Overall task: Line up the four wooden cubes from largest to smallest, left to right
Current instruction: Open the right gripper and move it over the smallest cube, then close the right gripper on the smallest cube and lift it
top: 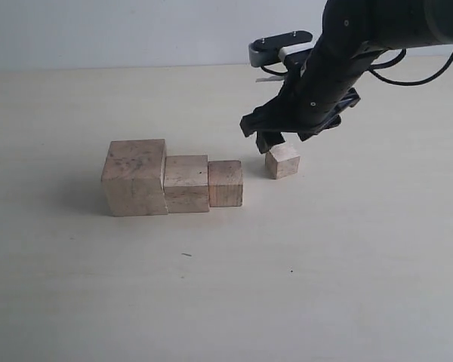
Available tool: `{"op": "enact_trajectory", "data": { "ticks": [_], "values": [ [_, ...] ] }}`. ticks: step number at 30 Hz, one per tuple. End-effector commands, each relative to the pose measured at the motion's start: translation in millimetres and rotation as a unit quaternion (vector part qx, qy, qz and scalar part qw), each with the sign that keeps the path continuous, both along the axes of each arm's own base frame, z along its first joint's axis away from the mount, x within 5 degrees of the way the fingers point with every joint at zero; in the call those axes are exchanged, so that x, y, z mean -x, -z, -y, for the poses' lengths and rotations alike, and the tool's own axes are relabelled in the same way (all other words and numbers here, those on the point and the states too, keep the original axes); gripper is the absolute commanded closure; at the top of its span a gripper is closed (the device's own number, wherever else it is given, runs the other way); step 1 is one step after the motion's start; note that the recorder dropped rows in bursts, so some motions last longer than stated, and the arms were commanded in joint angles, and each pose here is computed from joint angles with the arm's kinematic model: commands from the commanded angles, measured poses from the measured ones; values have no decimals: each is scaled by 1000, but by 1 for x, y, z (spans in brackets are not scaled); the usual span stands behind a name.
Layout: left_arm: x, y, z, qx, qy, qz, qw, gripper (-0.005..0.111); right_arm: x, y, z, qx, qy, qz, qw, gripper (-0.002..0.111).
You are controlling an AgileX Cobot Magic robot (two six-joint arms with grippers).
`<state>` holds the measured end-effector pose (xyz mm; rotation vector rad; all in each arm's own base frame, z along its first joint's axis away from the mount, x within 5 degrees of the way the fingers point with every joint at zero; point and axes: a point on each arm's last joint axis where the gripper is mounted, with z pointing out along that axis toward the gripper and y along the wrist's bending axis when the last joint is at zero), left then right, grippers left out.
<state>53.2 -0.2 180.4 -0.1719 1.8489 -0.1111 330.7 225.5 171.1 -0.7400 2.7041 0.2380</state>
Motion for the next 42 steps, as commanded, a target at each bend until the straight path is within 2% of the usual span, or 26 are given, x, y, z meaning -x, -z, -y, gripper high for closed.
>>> {"op": "enact_trajectory", "data": {
  "ticks": [1,9,24,25,27,33,37,42],
  "values": [
    [0,0,0,0,1,4,1000,107,-3,22,0,23,-5,-12,1000,41],
    [0,0,0,0,1,4,1000,107,-8,25,4,41,22,10,999,41],
    [0,0,0,0,1,4,1000,107,-9,46,1,43,28,-10,999,42],
    [0,0,0,0,1,4,1000,107,-10,46,1,42,28,-9,999,44],
    [0,0,0,0,1,4,1000,107,-11,45,1,41,28,-8,999,56],
    [0,0,0,0,1,4,1000,107,-8,42,2,51,20,-17,998,107],
    [0,0,0,0,1,4,1000,107,-7,24,3,58,-44,14,997,108],
    [0,0,0,0,1,4,1000,107,2,-7,8,105,-223,48,968,108]
  ]
}}
